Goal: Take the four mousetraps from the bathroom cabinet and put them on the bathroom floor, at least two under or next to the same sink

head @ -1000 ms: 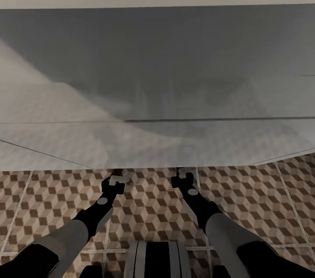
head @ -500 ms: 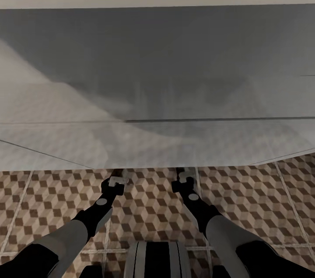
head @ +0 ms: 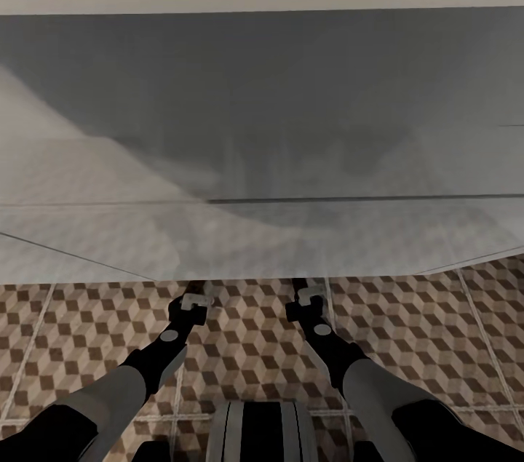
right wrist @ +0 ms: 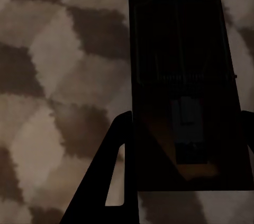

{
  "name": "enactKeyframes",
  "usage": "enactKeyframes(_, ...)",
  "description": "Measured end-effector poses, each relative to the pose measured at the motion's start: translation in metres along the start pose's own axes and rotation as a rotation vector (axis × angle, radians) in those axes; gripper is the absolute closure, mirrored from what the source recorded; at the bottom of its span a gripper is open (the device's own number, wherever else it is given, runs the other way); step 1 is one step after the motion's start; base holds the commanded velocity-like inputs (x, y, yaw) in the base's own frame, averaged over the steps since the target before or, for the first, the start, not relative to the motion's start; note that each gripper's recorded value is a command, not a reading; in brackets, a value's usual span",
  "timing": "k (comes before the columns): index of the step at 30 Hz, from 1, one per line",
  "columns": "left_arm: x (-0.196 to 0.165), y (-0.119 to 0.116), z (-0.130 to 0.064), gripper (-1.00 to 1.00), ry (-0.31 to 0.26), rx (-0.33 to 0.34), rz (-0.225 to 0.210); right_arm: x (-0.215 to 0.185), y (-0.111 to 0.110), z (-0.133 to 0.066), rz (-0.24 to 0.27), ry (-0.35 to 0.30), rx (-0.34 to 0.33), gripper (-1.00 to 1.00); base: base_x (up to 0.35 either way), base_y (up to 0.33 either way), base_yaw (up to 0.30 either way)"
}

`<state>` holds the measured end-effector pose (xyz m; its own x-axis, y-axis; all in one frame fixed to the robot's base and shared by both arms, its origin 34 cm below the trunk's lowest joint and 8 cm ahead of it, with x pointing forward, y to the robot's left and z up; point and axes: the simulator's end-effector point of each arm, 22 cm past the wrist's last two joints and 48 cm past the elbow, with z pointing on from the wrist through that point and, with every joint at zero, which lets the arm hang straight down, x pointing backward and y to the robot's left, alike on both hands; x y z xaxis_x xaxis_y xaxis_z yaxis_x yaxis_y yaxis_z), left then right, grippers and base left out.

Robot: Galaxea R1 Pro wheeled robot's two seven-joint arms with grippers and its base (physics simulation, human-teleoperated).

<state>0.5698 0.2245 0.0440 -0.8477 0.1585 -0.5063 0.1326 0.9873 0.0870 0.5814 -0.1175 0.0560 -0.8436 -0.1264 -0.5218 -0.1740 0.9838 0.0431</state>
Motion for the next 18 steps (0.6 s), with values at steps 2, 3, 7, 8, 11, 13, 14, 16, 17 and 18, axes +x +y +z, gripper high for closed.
enactKeyframes(2, -0.001, 0.0, 0.0, 1.0, -0.002, 0.001, 0.002, 0.0, 0.0, 0.0, 0.002, -0.001, 0.001, 1.0, 0.0, 0.0, 0.0)
enactKeyframes(3, -0.002, 0.0, 0.0, 1.0, -0.004, 0.001, 0.002, 0.0, 0.0, 0.0, 0.002, -0.001, 0.001, 1.0, 0.0, 0.0, 0.0)
enactKeyframes(7, -0.01, -0.001, 0.002, 1.0, -0.015, 0.002, 0.001, 0.0, -0.001, 0.0, 0.005, -0.001, 0.002, 1.0, 0.0, 0.0, 0.0)
enactKeyframes(8, -0.017, 0.0, 0.004, 1.0, -0.023, 0.001, 0.001, -0.001, -0.001, 0.0, 0.005, -0.002, 0.002, 1.0, 0.0, 0.0, 0.0)
enactKeyframes(11, -0.026, 0.002, 0.006, 1.0, -0.034, -0.001, 0.0, -0.006, -0.001, 0.001, 0.006, -0.009, 0.003, 1.0, 0.0, 0.0, 0.0)
enactKeyframes(13, -0.03, 0.002, 0.007, 1.0, -0.039, 0.001, 0.0, -0.012, -0.002, 0.003, 0.008, -0.016, 0.005, 1.0, 0.0, 0.0, 0.0)
enactKeyframes(14, -0.032, 0.001, 0.007, 1.0, -0.041, 0.004, 0.0, -0.014, -0.003, 0.003, 0.008, -0.019, 0.005, 1.0, 0.0, 0.0, 0.0)
enactKeyframes(16, -0.036, 0.001, 0.008, 1.0, -0.047, 0.009, 0.001, -0.016, -0.003, 0.004, 0.008, -0.022, 0.006, 1.0, 0.0, 0.0, 0.0)
enactKeyframes(17, -0.039, 0.001, 0.009, 1.0, -0.051, 0.012, 0.001, -0.017, -0.003, 0.004, 0.009, -0.023, 0.006, 1.0, 0.0, 0.0, 0.0)
enactKeyframes(18, -0.04, 0.001, 0.009, 1.0, -0.052, 0.014, 0.001, -0.017, -0.003, 0.004, 0.009, -0.023, 0.006, 1.0, 0.0, 0.0, 0.0)
